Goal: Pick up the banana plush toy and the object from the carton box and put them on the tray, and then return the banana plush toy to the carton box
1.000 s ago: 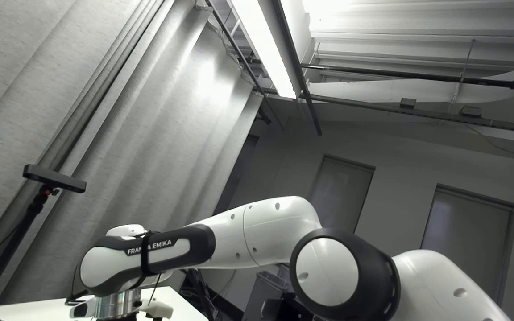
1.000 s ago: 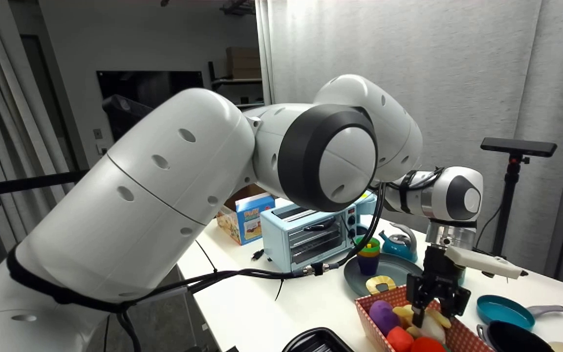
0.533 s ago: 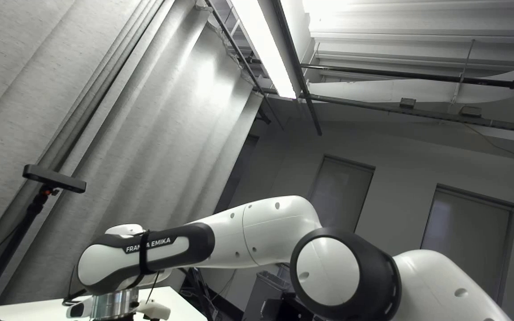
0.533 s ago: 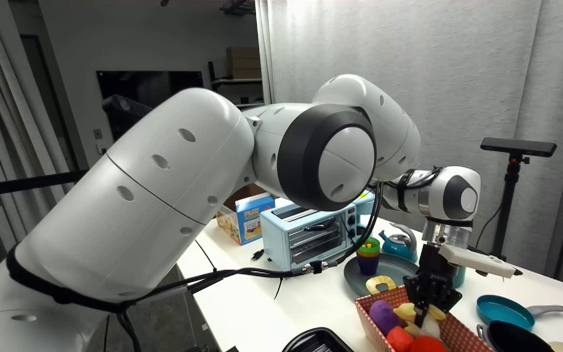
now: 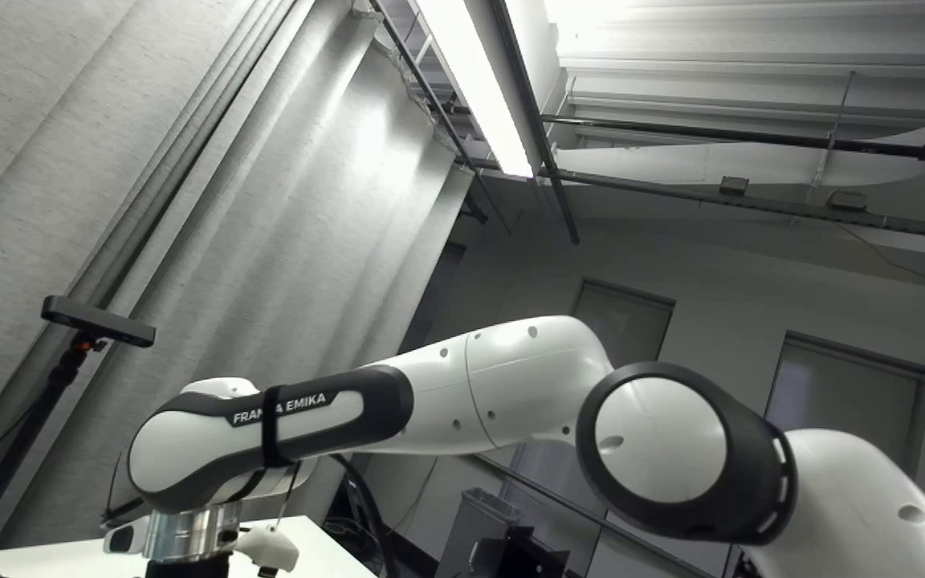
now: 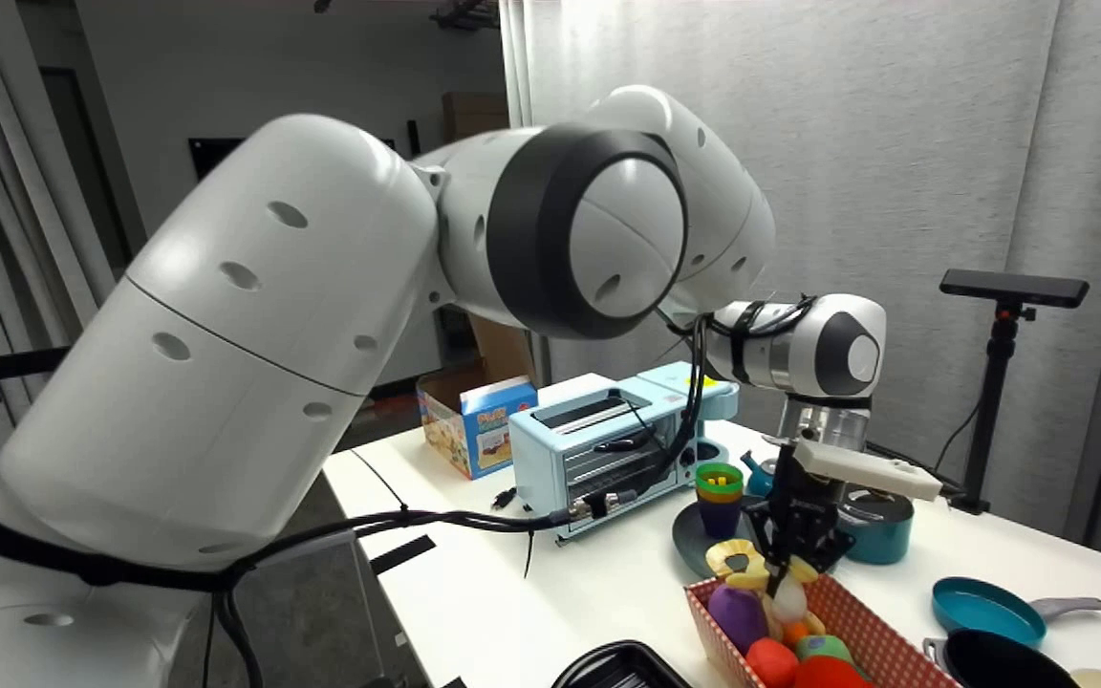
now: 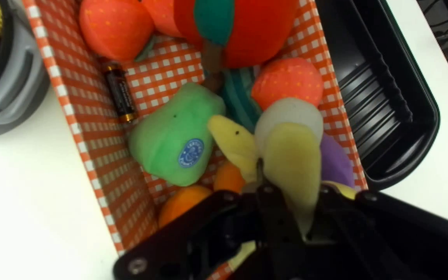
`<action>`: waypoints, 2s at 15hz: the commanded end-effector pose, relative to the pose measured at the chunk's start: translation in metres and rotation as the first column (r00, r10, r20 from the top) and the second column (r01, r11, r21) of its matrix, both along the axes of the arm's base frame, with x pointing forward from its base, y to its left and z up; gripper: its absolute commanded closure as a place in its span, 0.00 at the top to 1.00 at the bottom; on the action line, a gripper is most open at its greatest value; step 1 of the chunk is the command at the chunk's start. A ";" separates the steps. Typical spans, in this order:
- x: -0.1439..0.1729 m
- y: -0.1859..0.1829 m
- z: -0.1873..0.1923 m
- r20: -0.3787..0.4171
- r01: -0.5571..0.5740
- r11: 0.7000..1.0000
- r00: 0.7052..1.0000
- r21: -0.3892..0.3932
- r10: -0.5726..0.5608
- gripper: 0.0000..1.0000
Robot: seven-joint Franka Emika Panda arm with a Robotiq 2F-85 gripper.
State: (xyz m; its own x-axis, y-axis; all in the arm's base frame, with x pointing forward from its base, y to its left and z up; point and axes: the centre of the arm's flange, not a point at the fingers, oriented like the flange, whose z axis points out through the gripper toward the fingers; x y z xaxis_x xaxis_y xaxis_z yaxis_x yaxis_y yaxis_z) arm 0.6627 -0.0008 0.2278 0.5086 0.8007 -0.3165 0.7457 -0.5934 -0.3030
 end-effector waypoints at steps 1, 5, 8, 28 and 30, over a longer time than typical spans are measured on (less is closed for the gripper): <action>-0.060 0.021 0.018 0.061 0.053 0.998 0.997 -0.015 -0.052 0.03; -0.090 0.034 0.018 0.146 0.075 0.996 0.987 -0.047 -0.067 0.03; -0.108 0.043 0.016 0.248 0.084 0.995 0.966 -0.058 -0.067 0.03; -0.156 0.049 0.029 0.689 0.392 0.912 0.695 -0.120 -0.208 0.03; -0.160 0.050 0.027 0.673 0.434 0.895 0.692 -0.100 -0.260 0.03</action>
State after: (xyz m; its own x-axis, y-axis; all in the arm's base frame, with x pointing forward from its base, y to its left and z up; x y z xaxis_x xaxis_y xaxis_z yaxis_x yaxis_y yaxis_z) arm 0.5198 0.0452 0.2529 0.8514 0.5244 -0.0019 0.4913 -0.7964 0.3526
